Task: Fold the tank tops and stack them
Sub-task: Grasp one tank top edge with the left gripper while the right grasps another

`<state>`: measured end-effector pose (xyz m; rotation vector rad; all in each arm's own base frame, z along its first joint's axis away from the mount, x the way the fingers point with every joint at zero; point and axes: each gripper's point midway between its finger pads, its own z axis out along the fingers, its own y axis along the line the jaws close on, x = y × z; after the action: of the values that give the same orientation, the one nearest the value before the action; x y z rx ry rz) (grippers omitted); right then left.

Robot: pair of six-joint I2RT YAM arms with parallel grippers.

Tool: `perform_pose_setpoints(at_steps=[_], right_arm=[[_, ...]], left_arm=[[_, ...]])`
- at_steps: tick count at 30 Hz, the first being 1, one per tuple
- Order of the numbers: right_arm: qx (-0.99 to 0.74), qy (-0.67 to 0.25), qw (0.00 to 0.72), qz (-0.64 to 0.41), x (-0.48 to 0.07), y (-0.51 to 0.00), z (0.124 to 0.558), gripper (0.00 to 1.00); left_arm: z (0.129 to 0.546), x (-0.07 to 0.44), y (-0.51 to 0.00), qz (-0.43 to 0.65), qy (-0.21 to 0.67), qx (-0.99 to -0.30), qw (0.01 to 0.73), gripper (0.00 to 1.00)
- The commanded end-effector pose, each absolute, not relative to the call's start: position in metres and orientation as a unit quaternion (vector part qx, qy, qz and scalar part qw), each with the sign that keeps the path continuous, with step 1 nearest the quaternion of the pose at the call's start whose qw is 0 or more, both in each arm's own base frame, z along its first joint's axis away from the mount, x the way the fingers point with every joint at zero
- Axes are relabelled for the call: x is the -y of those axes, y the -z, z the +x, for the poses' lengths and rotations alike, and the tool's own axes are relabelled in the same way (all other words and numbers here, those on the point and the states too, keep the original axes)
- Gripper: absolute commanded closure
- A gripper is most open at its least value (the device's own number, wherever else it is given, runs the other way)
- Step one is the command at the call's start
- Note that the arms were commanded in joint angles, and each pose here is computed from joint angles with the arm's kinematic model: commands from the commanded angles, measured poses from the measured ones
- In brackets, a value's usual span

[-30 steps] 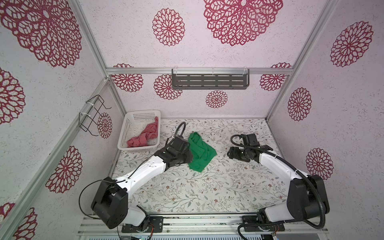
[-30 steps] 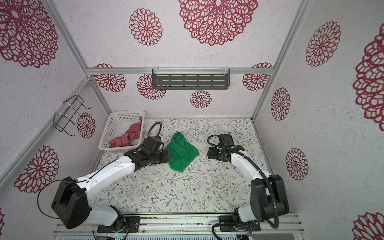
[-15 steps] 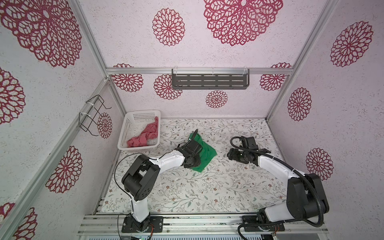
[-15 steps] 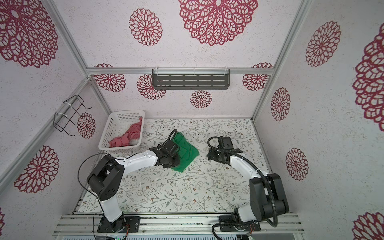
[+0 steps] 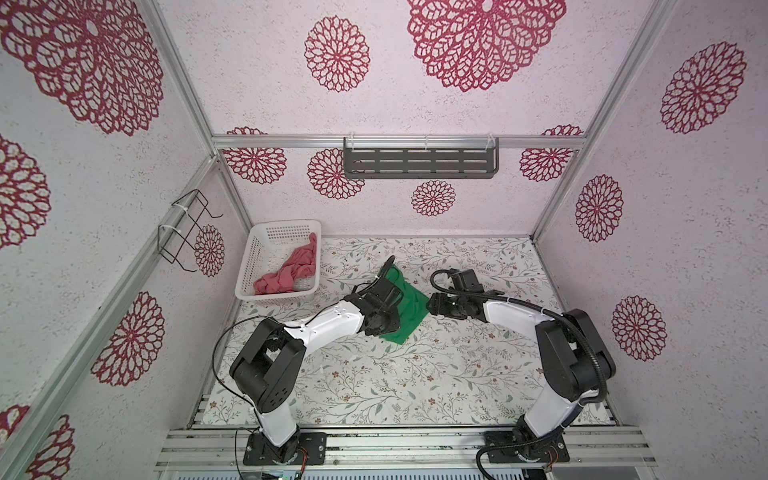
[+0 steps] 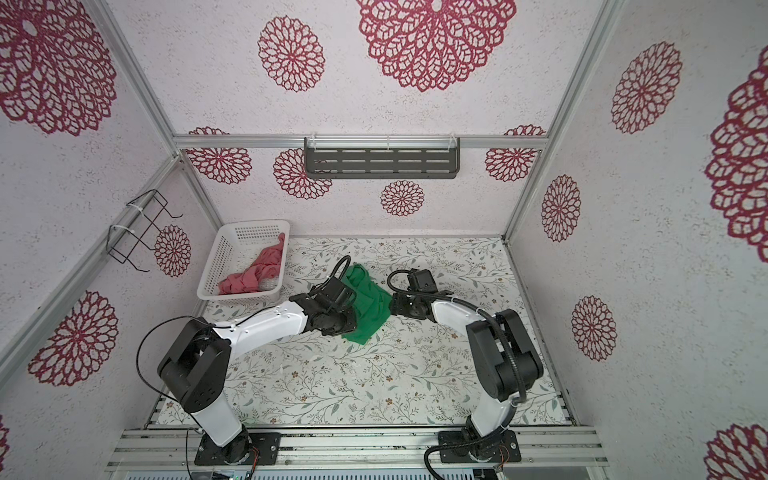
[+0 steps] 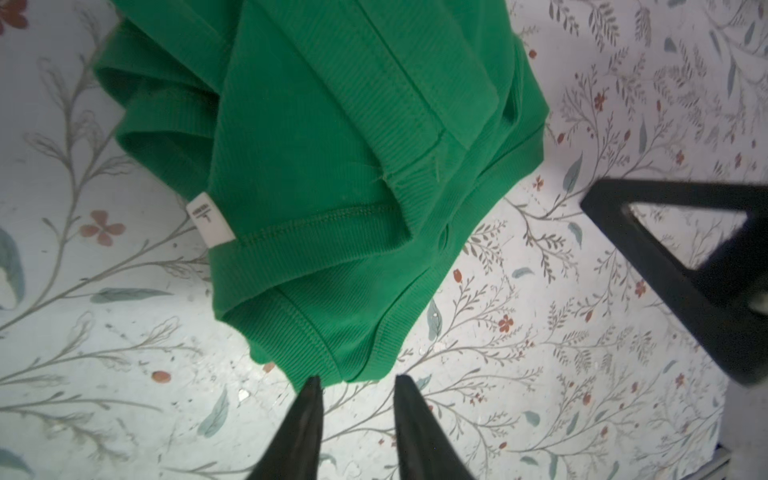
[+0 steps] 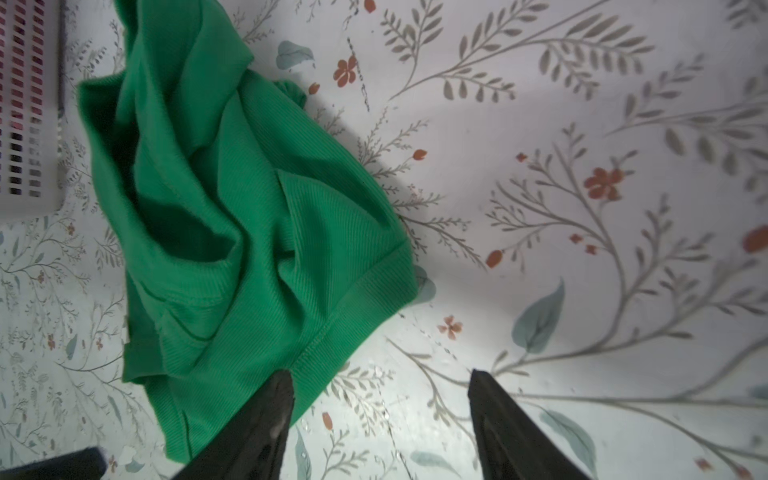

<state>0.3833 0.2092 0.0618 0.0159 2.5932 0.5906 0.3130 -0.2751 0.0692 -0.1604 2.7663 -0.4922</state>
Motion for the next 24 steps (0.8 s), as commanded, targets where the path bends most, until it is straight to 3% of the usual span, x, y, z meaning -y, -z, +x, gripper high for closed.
perform_pose_setpoints(at_steps=[1, 4, 6, 12, 16, 24], right_arm=[[-0.939, -0.232, 0.254, 0.003, -0.224, -0.068, 0.400, 0.35], [-0.942, -0.230, 0.245, 0.004, -0.230, -0.056, 0.404, 0.38], [-0.943, -0.228, 0.243, 0.006, -0.230, -0.051, 0.405, 0.41], [-0.941, -0.233, 0.247, 0.005, -0.232, -0.057, 0.405, 0.79], [-0.938, -0.221, 0.266, 0.000, -0.225, -0.077, 0.405, 1.00], [-0.935, -0.160, 0.315, -0.030, -0.191, -0.147, 0.398, 1.00]], left_arm=[[0.296, 0.279, -0.049, -0.068, 0.172, -0.973, 0.136, 0.61], [0.293, 0.283, -0.037, -0.071, 0.172, -0.975, 0.118, 0.61], [0.294, 0.287, -0.031, -0.068, 0.175, -0.976, 0.111, 0.67], [0.304, 0.295, -0.037, -0.056, 0.182, -0.975, 0.118, 0.98], [0.315, 0.288, -0.049, -0.051, 0.170, -0.974, 0.138, 1.00], [0.337, 0.279, -0.124, -0.036, 0.183, -0.960, 0.207, 1.00]])
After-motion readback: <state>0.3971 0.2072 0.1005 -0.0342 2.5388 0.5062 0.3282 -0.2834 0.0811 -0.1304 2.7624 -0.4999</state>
